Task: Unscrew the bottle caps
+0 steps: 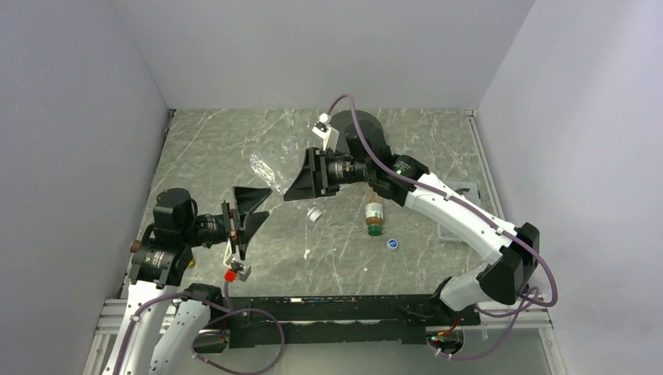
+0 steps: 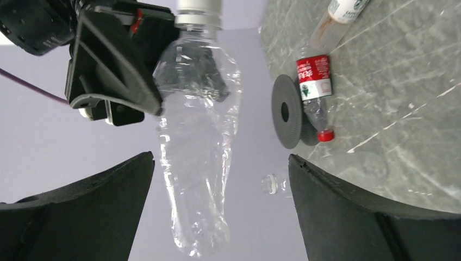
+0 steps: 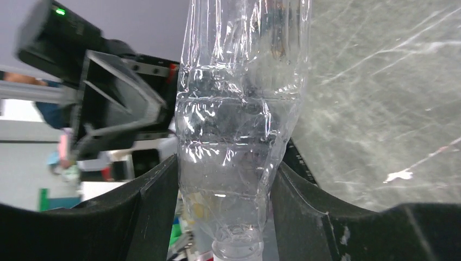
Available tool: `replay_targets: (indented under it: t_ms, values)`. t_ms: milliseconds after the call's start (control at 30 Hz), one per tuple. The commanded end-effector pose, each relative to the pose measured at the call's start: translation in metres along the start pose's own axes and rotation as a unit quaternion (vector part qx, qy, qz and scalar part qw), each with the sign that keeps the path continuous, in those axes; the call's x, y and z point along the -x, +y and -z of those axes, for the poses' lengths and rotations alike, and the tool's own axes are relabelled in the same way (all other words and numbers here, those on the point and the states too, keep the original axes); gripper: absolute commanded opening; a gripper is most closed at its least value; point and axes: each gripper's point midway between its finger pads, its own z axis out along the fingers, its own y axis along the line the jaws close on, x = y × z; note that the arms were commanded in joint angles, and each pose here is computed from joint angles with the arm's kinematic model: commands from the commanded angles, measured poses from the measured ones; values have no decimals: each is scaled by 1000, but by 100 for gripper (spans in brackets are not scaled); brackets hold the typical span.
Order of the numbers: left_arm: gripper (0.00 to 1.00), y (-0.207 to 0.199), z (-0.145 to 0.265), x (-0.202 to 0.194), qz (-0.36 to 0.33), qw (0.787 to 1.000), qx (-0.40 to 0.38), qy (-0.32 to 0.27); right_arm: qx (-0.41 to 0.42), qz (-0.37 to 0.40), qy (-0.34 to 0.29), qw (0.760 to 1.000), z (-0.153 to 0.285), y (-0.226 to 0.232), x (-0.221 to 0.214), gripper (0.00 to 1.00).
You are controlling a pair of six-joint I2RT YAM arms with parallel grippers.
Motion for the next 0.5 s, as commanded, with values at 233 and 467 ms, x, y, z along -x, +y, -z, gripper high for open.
replay_targets:
  t_ms: [233, 467]
  values:
    - [99, 55, -4, -27, -245, 961, 119, 51, 155, -120, 46, 980, 14, 67, 9, 33]
    - [100, 64, -4, -34, -230, 962, 123, 74, 208, -110, 10, 972, 11, 83, 28, 33]
